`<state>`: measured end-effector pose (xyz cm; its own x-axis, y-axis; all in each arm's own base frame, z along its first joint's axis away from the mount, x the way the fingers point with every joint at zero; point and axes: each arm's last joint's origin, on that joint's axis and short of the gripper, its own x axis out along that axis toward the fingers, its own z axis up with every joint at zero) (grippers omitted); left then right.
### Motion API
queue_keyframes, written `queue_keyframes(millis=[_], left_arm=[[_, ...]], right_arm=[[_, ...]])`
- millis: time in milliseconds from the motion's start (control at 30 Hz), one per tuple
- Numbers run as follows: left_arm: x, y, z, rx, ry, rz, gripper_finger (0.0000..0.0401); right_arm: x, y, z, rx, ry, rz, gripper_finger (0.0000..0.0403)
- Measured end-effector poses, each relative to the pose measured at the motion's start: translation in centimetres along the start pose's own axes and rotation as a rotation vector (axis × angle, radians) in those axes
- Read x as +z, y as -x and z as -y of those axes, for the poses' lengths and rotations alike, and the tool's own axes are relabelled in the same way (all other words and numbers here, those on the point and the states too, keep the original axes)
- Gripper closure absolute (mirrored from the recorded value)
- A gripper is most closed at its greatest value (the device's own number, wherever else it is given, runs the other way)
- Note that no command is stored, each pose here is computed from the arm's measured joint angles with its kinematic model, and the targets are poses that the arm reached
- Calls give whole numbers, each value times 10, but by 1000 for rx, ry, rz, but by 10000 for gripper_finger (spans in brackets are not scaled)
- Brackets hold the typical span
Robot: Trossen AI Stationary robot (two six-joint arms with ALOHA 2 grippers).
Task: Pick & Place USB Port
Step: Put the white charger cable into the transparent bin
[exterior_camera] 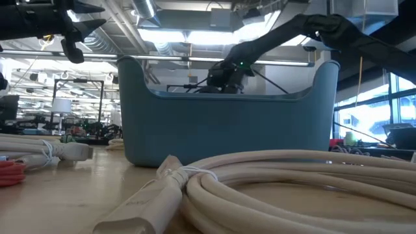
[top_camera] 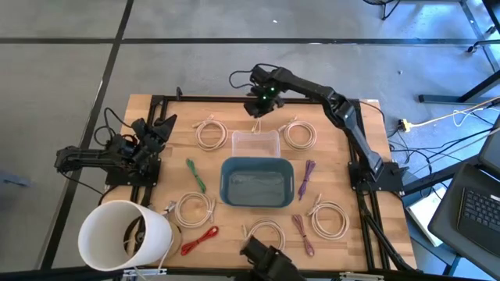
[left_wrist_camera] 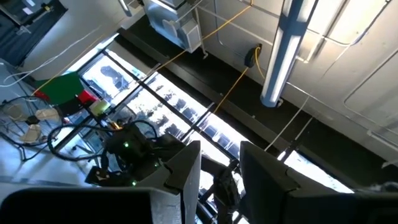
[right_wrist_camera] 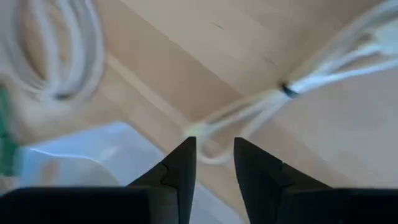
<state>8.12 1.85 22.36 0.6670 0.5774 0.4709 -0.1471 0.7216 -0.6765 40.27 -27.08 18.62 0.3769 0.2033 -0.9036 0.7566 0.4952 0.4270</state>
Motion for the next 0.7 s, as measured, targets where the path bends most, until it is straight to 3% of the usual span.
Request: queue_keyframes(millis=[133,467,700], left_arm=[[0,0,0,1,2,-2,297],[0,0,0,-8,-14,-7,297],[-1,0,0,-9,-20,-15,297]], right_arm=[[3,0,1,2,-65,22,278],[10,4,12,-79,-260,100,183],[12,-2,15,-120,-286,125,192]])
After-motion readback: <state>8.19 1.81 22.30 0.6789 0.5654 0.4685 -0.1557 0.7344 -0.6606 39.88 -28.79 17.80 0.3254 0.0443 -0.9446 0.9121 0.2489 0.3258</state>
